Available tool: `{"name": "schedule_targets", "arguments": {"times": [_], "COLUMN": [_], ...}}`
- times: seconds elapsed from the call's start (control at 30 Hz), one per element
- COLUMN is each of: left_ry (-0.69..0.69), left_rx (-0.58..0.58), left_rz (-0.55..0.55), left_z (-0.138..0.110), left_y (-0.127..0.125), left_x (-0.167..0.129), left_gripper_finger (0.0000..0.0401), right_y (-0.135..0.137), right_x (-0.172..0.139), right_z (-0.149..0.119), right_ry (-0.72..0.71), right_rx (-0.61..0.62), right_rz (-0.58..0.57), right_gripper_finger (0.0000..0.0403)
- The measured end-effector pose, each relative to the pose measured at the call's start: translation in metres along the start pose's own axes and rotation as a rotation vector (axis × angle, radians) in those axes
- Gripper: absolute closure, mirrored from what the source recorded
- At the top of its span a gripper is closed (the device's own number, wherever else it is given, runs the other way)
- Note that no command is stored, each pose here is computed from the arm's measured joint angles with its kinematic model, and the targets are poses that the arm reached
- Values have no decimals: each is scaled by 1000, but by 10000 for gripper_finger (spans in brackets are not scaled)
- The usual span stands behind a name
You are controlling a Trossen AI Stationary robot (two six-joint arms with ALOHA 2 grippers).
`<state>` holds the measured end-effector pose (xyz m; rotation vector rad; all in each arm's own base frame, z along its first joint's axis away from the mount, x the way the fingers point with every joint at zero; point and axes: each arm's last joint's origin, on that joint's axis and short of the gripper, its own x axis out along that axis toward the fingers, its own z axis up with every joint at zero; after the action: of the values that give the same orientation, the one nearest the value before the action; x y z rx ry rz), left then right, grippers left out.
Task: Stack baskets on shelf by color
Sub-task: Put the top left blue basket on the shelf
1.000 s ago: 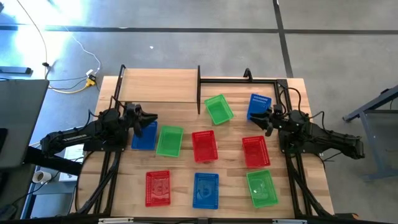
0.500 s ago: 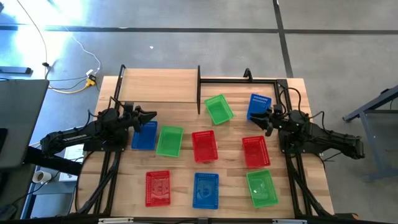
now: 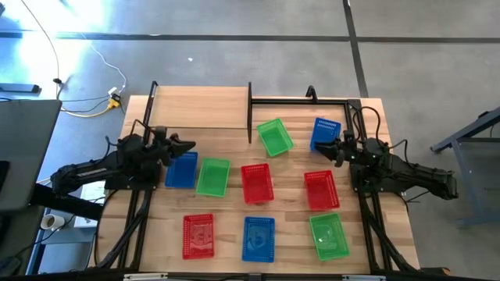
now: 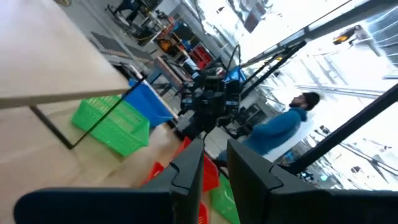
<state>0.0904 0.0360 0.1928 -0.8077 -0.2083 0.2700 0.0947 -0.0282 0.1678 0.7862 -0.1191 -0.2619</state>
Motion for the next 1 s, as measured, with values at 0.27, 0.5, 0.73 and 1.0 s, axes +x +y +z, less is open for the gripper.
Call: {"name": "schedule_targets", "arguments": {"times": [0.27, 0.5, 0.73, 1.0], "left_ry": [46, 109, 181, 230], "left_rx": [10, -11, -16, -32], "left_rz": [131, 219, 298, 399], "left_z": [18, 36, 63, 93], "left_y": [-17, -36, -64, -95], "left_x": [0, 10, 21, 27], "left_gripper_finger": [339, 339, 339, 339], "right_y": [0, 0, 6, 8], "right_x": [0, 0, 0, -1], "right_z": [1, 2, 7, 10], "right_ry": [-17, -37, -93, -123], "right_rx": [3, 4, 4, 4], "right_rz": [-14, -20, 38, 69], "right_gripper_finger": [258, 258, 258, 258]}}
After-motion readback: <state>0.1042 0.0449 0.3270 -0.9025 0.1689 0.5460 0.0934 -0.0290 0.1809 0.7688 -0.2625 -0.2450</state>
